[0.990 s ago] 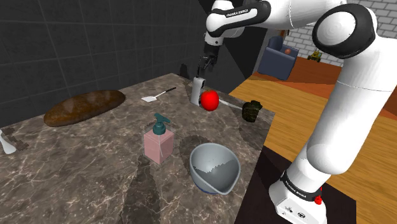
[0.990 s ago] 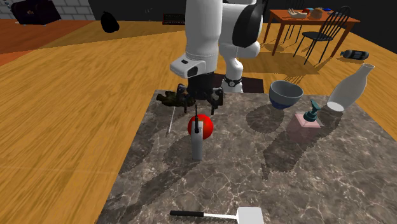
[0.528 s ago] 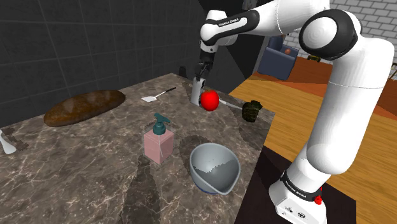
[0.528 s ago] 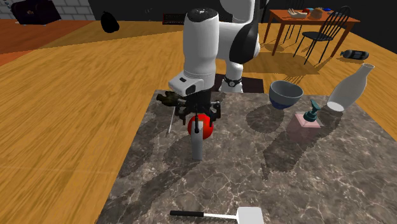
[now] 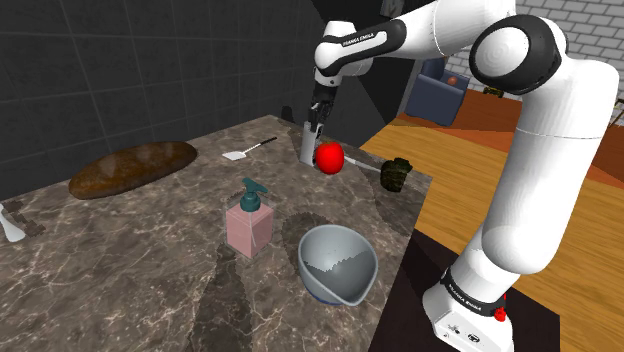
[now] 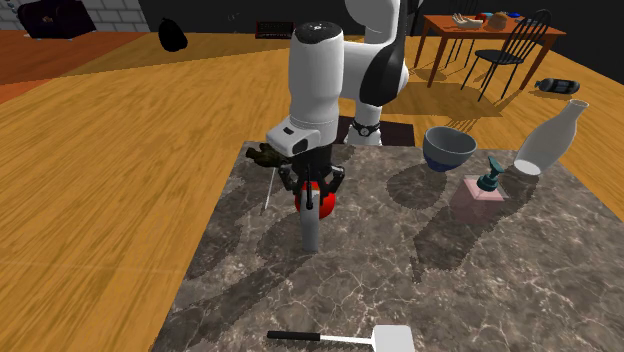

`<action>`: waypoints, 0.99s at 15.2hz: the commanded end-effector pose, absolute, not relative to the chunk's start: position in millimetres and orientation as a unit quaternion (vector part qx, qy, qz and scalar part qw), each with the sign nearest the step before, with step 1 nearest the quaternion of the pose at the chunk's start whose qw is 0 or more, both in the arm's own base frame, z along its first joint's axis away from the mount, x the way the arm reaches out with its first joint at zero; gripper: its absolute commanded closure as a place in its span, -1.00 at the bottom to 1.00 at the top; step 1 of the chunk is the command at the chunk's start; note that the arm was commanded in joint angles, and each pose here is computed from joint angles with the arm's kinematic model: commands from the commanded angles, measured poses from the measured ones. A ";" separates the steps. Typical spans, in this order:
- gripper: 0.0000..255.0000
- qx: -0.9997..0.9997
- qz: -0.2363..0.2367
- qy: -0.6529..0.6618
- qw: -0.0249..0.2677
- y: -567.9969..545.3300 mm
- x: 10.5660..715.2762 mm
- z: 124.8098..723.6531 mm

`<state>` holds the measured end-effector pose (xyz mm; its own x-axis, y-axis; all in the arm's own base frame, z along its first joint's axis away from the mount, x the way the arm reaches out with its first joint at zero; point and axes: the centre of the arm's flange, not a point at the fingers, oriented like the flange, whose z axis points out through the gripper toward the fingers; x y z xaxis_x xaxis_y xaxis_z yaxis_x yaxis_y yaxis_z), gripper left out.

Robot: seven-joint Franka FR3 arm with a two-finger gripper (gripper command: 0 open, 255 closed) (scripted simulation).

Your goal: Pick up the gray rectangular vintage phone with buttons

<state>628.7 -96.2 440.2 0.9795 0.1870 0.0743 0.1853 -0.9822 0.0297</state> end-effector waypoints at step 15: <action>1.00 0.995 0.037 0.093 0.011 -96.8 629.8 490.8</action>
